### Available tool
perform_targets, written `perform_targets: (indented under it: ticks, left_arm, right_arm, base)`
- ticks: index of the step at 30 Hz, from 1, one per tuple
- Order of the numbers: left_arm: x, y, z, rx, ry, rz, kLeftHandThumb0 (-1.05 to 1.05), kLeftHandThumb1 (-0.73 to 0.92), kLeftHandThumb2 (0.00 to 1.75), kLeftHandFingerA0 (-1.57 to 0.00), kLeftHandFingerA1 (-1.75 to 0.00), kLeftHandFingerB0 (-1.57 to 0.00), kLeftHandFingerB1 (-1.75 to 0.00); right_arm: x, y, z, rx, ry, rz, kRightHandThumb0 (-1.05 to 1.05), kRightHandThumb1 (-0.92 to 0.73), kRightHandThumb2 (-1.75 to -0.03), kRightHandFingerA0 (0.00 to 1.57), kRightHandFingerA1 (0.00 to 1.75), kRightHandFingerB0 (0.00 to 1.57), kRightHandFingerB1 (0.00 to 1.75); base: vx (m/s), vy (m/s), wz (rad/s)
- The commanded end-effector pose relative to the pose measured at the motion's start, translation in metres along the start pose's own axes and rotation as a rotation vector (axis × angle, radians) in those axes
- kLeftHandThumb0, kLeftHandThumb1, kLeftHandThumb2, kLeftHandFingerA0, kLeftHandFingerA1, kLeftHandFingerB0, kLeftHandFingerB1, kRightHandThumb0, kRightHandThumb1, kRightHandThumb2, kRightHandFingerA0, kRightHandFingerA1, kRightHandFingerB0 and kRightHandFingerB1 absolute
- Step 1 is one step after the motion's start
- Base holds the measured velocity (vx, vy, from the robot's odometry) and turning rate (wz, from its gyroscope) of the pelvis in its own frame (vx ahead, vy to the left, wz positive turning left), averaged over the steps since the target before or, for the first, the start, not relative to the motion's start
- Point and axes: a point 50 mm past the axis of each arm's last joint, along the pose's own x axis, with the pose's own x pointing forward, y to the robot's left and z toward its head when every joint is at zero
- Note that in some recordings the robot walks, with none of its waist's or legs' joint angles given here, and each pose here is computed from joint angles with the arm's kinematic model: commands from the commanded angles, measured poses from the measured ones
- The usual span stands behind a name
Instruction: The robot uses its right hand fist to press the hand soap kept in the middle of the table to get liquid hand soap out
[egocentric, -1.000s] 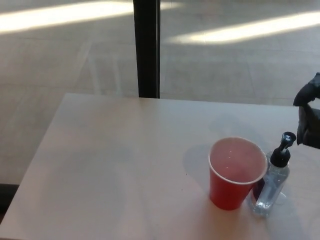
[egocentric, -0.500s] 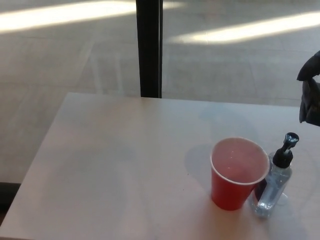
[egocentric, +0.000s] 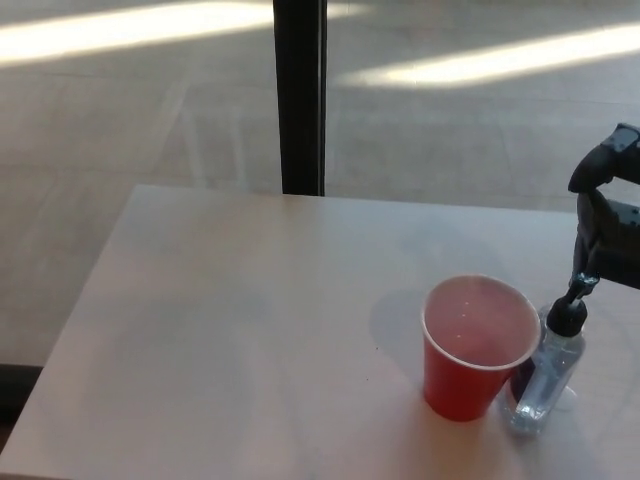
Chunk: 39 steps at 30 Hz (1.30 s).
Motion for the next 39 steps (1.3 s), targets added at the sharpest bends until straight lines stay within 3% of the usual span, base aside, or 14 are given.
perform_targets:
  ticks: [1,9,11,13,16,18,21,23,25,26,27,29,30,39]
  left_arm:
    - [0.001,0.004,0.001,0.0,0.003,0.018,-0.41,0.86,1.25,-0.56,-1.16,-0.31,-0.95]
    - [0.001,0.004,0.002,-0.008,0.01,0.022,-0.38,0.84,1.25,-0.52,-1.07,-0.11,-0.74]
    - [0.002,0.003,0.003,-0.005,0.007,0.018,-0.39,0.85,1.24,-0.53,-1.1,-0.2,-0.83]
    - [0.002,0.003,0.003,0.006,0.002,0.013,-0.41,0.86,1.23,-0.55,-1.25,-0.19,-0.88]
    - [0.001,0.003,0.002,0.018,-0.005,0.008,-0.41,0.86,1.25,-0.54,-1.19,-0.21,-0.86]
    - [0.001,0.002,0.003,-0.003,-0.011,0.006,-0.43,0.84,1.25,-0.54,-1.28,-0.29,-1.04]
    - [0.002,0.002,0.005,-0.014,0.005,0.02,-0.42,0.86,1.22,-0.56,-1.24,-0.26,-0.94]
    - [0.002,0.002,0.006,-0.042,0.008,0.025,-0.4,0.84,1.24,-0.53,-1.27,-0.05,-0.81]
    - [0.002,0.002,0.006,-0.032,0.012,0.024,-0.39,0.84,1.23,-0.54,-1.22,-0.02,-0.74]
    - [0.002,0.002,0.006,-0.022,-0.001,0.019,-0.4,0.89,1.23,-0.52,-1.31,-0.2,-1.03]
    - [0.002,0.002,0.006,-0.017,-0.006,0.016,-0.41,0.88,1.25,-0.52,-1.41,-0.27,-1.14]
    - [0.002,0.002,0.006,-0.016,-0.008,0.014,-0.41,0.88,1.25,-0.52,-1.41,-0.27,-1.14]
    - [0.002,0.001,0.006,-0.017,-0.007,0.015,-0.42,0.88,1.24,-0.52,-1.33,-0.25,-1.02]
    - [0.001,-0.002,0.009,-0.017,-0.014,0.008,-0.42,0.89,1.23,-0.52,-1.4,-0.17,-1.02]
  right_arm:
    - [-0.004,-0.003,-0.009,-0.002,0.008,-0.005,-0.16,-0.57,-1.18,1.03,1.75,0.8,1.53]
    - [-0.009,-0.008,-0.022,0.001,0.044,-0.034,-0.16,-0.53,-1.27,1.0,1.75,0.76,1.56]
    - [-0.008,-0.009,-0.023,0.019,0.052,-0.043,-0.15,-0.54,-1.25,1.02,1.75,0.78,1.51]
    - [-0.009,-0.009,-0.027,0.01,0.061,-0.038,-0.14,-0.52,-1.29,1.0,1.75,0.71,1.63]
    - [-0.01,-0.007,-0.03,0.009,0.069,-0.029,-0.14,-0.52,-1.28,0.98,1.75,0.76,1.58]
    - [-0.011,-0.004,-0.033,-0.015,0.084,-0.023,-0.16,-0.53,-1.24,0.98,1.75,0.78,1.58]
    - [-0.013,0.0,-0.036,-0.032,0.078,0.005,-0.14,-0.54,-1.26,0.95,1.75,0.75,1.59]
    - [-0.013,0.003,-0.04,-0.036,0.094,0.0,-0.14,-0.51,-1.28,0.97,1.75,0.78,1.6]
    - [-0.013,0.003,-0.042,-0.042,0.094,0.0,-0.15,-0.49,-1.3,0.98,1.75,0.78,1.6]
    - [-0.014,0.003,-0.045,-0.044,0.093,0.011,-0.15,-0.48,-1.32,0.99,1.75,0.79,1.59]
    - [-0.015,0.003,-0.046,-0.045,0.091,0.015,-0.15,-0.48,-1.32,1.0,1.75,0.79,1.58]
    - [-0.015,0.003,-0.046,-0.047,0.087,0.015,-0.15,-0.48,-1.32,1.0,1.75,0.79,1.58]
    - [-0.015,0.002,-0.047,-0.043,0.087,0.019,-0.16,-0.47,-1.33,1.0,1.75,0.75,1.61]
    - [-0.02,0.01,-0.058,-0.075,0.111,0.016,-0.18,-0.55,-1.22,1.0,1.75,0.78,1.49]
  base:
    - [0.0,0.0,0.0]
    - [0.0,0.0,0.0]
    - [0.0,0.0,0.0]
    - [0.0,0.0,0.0]
    - [0.0,0.0,0.0]
    - [0.0,0.0,0.0]
    - [0.0,0.0,0.0]
    - [0.0,0.0,0.0]
    - [0.0,0.0,0.0]
    - [0.0,0.0,0.0]
    - [0.0,0.0,0.0]
    - [0.0,0.0,0.0]
    - [0.0,0.0,0.0]
    - [0.0,0.0,0.0]
